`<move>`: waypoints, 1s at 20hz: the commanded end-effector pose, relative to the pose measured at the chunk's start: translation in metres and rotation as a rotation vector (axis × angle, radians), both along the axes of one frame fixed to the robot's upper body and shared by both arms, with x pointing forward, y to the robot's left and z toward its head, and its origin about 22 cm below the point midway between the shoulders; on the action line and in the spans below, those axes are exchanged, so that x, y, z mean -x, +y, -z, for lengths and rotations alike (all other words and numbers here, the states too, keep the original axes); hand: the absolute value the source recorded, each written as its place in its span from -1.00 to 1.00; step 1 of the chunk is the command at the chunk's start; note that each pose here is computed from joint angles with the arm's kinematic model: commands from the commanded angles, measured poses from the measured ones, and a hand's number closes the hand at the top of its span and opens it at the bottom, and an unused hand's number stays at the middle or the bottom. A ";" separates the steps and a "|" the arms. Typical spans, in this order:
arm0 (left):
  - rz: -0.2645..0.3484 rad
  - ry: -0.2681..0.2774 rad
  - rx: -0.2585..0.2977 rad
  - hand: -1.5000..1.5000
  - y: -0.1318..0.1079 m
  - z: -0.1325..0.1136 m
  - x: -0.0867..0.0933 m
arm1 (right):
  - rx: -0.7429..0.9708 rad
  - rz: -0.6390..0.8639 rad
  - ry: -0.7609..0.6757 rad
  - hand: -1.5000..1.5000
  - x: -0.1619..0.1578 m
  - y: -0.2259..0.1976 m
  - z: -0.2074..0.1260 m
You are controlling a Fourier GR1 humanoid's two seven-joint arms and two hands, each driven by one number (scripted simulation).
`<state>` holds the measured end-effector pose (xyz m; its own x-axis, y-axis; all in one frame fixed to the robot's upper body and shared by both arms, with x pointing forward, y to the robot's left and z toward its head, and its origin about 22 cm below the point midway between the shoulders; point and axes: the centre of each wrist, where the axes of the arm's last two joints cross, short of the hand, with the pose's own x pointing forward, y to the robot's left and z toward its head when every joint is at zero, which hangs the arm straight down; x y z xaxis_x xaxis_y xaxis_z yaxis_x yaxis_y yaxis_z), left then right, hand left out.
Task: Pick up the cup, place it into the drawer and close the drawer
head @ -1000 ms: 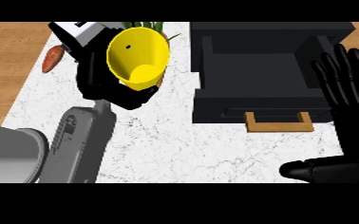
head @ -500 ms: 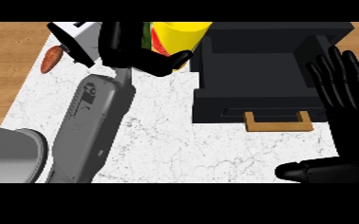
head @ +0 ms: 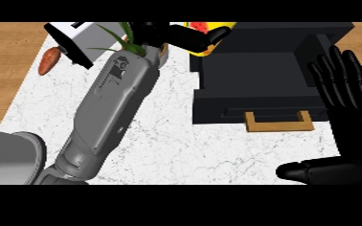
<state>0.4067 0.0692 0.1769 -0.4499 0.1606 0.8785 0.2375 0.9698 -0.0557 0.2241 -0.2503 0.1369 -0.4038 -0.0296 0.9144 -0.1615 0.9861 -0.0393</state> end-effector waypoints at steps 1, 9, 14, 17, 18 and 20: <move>-0.006 0.046 -0.016 1.00 -0.017 -0.008 -0.008 | 0.006 0.001 0.009 -1.00 -0.002 -0.010 0.009; -0.048 0.058 -0.071 1.00 -0.040 0.015 -0.018 | 0.016 -0.015 -0.007 -1.00 0.006 -0.002 -0.009; -0.033 0.113 -0.093 1.00 -0.038 0.041 -0.018 | -0.004 0.005 -0.014 -1.00 -0.009 -0.002 0.010; -0.063 0.128 -0.148 1.00 -0.049 0.018 -0.028 | -0.003 -0.041 -0.024 -1.00 -0.006 -0.012 0.003; -0.058 0.125 -0.163 1.00 -0.045 0.028 -0.029 | 0.008 -0.050 -0.015 -1.00 -0.009 -0.002 0.001; -0.079 0.112 -0.185 1.00 -0.047 0.041 -0.024 | -0.005 -0.034 -0.026 -1.00 -0.014 -0.004 -0.014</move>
